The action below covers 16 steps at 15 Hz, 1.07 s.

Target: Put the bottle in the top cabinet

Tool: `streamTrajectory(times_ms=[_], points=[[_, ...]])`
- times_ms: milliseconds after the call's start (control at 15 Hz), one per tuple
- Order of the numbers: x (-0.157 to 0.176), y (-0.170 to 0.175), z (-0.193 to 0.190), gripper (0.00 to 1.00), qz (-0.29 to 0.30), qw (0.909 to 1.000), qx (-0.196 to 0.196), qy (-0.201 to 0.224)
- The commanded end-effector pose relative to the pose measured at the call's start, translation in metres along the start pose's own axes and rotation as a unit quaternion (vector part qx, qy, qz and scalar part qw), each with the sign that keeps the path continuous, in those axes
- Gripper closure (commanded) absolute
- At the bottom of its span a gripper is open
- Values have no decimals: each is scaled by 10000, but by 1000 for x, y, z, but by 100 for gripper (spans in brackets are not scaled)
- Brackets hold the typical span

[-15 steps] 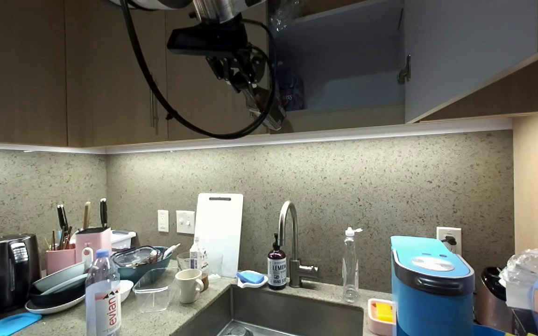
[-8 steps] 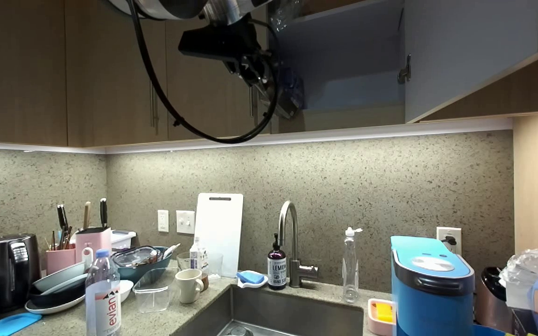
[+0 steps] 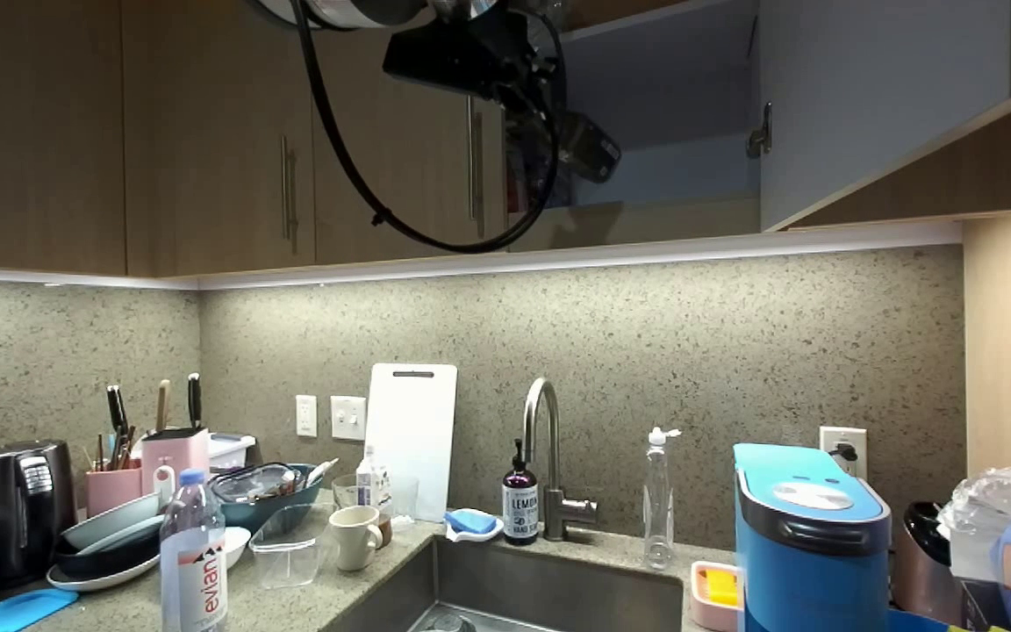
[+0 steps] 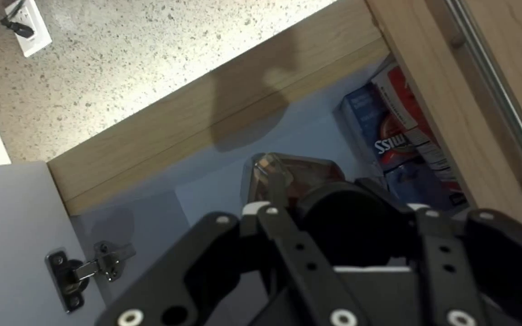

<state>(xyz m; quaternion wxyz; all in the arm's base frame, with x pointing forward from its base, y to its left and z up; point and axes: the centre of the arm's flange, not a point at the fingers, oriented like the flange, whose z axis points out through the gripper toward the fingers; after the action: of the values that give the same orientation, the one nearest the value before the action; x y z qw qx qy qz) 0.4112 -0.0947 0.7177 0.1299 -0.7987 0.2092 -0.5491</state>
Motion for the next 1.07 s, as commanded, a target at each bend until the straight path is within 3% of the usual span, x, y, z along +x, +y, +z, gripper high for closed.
streamTrajectory(times_ms=[0, 133, 200, 800, 867, 1000], points=[[-3, 2, 3, 58, 6, 10000, -22, -59], [-7, 2, 7, 58, 0, 9999, -31, -112], [-9, -1, 12, 83, 9, 9999, -33, -150], [12, 2, 44, 83, 170, 9996, -96, -210], [-5, 4, 24, 58, 21, 9997, -90, -231], [1, 4, 34, 58, 32, 9996, -123, -234]])
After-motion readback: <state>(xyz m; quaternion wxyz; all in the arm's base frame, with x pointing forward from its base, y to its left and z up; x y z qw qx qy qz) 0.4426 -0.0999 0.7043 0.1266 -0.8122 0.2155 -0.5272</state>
